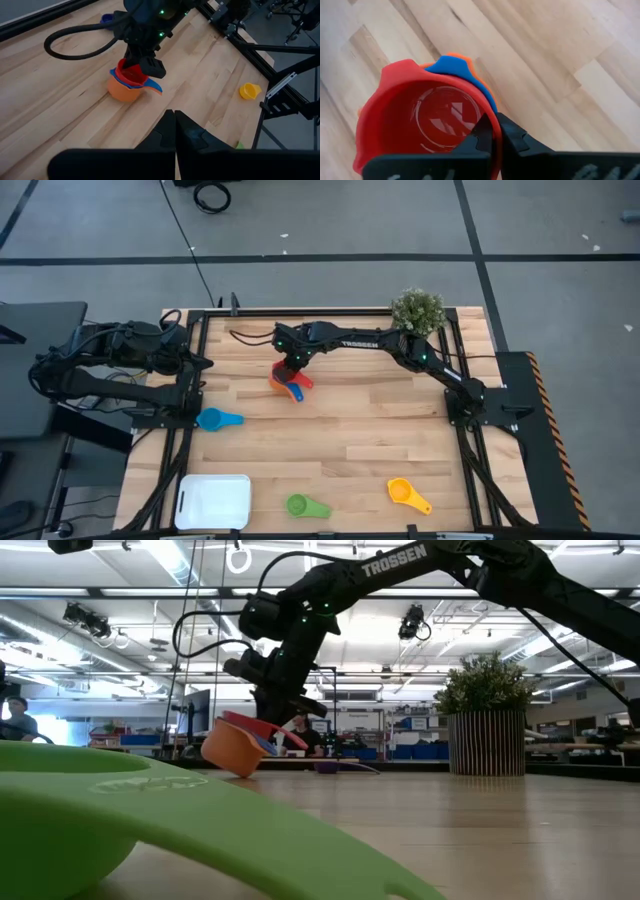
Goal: Nest measuring cups in basket
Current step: Stack the red measuring cup into the blue measuring cup, then stack the light blue measuring cup into the red measuring cup
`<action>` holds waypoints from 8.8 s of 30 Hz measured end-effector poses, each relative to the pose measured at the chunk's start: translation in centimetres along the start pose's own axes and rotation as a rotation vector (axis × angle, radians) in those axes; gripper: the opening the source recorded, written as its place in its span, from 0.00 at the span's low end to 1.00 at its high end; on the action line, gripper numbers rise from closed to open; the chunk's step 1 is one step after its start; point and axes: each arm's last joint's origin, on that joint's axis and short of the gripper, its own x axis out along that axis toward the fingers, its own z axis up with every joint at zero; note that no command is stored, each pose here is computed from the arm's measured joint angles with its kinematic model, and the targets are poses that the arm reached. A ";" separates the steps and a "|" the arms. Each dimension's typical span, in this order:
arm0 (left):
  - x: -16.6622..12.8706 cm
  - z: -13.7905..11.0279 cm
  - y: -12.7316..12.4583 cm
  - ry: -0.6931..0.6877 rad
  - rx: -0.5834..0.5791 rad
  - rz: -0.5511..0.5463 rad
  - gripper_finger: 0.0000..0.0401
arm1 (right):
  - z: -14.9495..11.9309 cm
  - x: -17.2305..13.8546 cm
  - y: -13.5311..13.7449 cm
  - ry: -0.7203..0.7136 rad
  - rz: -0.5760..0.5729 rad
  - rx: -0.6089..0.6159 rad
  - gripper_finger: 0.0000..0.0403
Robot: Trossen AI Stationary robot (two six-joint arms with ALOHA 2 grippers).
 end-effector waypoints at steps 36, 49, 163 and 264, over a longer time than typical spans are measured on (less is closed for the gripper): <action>0.0 0.0 0.0 0.001 0.024 0.000 0.00 | 1.1 -0.3 1.1 -0.004 0.330 -0.072 0.08; 0.0 0.0 0.0 0.001 0.027 0.000 0.00 | 0.7 -0.2 0.9 0.028 0.295 -0.059 0.10; 31.4 -8.9 1.9 0.203 0.360 -0.039 0.00 | -3.1 -1.1 0.4 0.337 0.192 -0.422 0.01; 9.0 -5.2 0.9 0.702 -0.202 0.373 0.11 | -11.5 -31.9 3.4 0.000 0.012 -0.631 0.01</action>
